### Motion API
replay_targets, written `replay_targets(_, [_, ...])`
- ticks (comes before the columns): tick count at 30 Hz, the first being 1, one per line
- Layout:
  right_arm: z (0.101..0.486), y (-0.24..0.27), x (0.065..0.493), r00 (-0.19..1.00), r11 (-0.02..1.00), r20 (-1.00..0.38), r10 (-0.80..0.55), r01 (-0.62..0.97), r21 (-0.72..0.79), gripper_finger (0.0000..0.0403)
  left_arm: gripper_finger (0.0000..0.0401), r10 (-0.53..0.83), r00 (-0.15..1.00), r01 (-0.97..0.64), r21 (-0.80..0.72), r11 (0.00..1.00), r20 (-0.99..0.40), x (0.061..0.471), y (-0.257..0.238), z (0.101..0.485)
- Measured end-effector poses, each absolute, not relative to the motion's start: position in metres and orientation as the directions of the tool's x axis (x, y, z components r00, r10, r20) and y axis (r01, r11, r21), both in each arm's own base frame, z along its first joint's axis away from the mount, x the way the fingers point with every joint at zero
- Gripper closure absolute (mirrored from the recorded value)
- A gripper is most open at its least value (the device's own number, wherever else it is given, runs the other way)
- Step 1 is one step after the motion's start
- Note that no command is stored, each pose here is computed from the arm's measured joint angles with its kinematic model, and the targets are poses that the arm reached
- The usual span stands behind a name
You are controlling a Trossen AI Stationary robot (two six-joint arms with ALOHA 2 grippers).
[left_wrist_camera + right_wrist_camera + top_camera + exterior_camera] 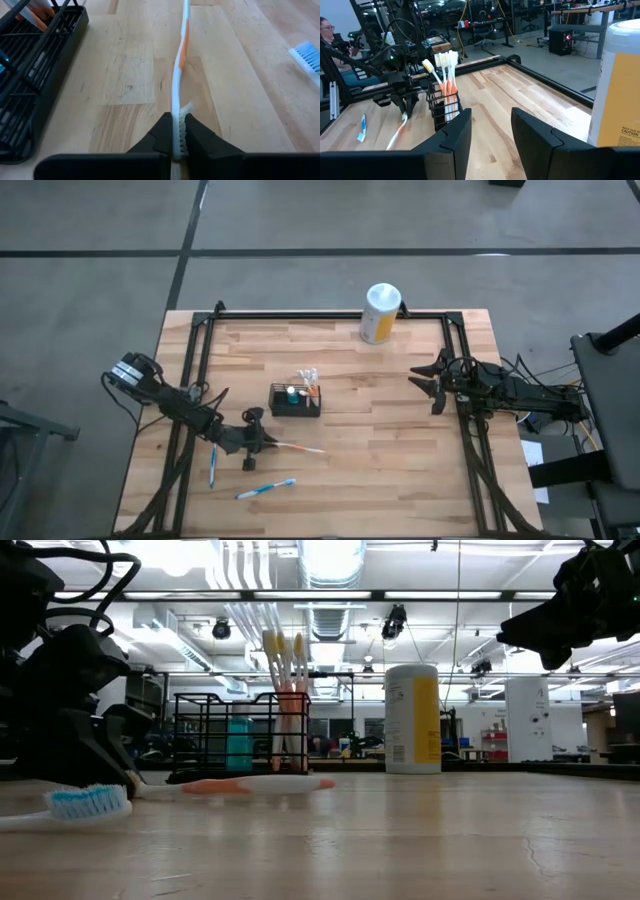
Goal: Pick & Place toothbrushing station
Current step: Put the orange toothbrush into the right section of the wire organizer
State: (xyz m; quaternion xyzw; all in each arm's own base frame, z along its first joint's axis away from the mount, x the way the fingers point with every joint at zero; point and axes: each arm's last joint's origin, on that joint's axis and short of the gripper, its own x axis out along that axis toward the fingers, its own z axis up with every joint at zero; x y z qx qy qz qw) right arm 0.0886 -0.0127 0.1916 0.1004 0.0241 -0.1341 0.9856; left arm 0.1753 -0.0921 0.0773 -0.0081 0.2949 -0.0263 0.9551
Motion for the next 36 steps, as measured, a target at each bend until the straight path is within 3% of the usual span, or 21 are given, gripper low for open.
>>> replay_targets(17, [0.192,-0.013,0.089,0.963,0.944,-0.074,-0.260,0.269,0.191,0.0271,0.0375,-0.033,0.798,0.026,-0.021,0.999,-0.602,0.170,-0.088,0.103])
replay_targets(27, [0.192,-0.013,0.089,0.963,0.944,-0.074,-0.260,0.269,0.191,0.0271,0.0375,0.119,0.626,-0.094,0.077,0.993,-0.770,0.172,-0.089,0.191])
replay_targets(36, [0.192,-0.013,0.089,0.963,0.944,-0.074,-0.260,0.269,0.192,0.0271,0.0375,0.156,0.515,-0.256,0.023,0.966,-0.843,0.166,-0.086,0.267])
